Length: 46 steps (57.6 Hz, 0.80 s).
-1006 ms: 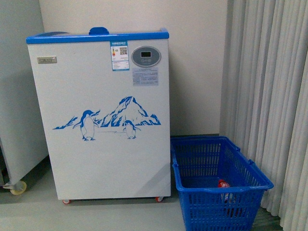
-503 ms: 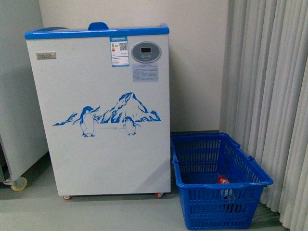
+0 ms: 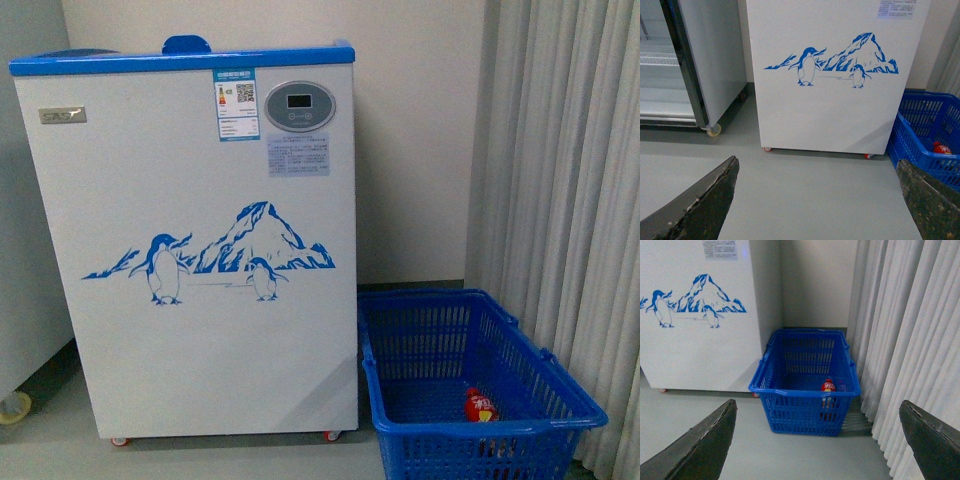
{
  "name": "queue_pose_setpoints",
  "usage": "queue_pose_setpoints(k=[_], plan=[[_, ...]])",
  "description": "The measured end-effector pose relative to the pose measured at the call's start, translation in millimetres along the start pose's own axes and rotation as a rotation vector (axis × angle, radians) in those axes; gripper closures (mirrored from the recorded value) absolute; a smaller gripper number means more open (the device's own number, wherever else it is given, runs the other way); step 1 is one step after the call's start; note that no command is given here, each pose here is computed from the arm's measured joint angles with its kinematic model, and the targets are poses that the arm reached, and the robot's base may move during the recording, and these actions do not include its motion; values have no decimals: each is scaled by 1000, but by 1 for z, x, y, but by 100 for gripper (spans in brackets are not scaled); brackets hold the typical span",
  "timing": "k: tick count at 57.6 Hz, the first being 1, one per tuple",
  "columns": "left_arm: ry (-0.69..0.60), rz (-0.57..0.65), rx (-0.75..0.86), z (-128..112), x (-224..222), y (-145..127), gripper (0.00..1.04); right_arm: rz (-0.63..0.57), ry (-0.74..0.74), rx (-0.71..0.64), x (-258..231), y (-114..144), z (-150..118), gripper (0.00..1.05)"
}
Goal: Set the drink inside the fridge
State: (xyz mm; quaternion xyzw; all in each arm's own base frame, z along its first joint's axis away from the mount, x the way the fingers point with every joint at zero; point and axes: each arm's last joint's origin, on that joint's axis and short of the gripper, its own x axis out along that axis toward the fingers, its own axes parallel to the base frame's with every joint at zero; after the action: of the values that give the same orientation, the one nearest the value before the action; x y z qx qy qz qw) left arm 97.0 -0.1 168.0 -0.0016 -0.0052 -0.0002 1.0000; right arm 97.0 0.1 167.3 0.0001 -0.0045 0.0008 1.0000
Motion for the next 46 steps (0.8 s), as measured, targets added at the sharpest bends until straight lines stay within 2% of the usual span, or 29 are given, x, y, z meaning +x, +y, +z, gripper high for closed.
queue_pose_setpoints(k=[46], plan=[[0, 0, 0, 0, 0, 0, 8, -1, 0, 0, 0, 0, 0, 7]])
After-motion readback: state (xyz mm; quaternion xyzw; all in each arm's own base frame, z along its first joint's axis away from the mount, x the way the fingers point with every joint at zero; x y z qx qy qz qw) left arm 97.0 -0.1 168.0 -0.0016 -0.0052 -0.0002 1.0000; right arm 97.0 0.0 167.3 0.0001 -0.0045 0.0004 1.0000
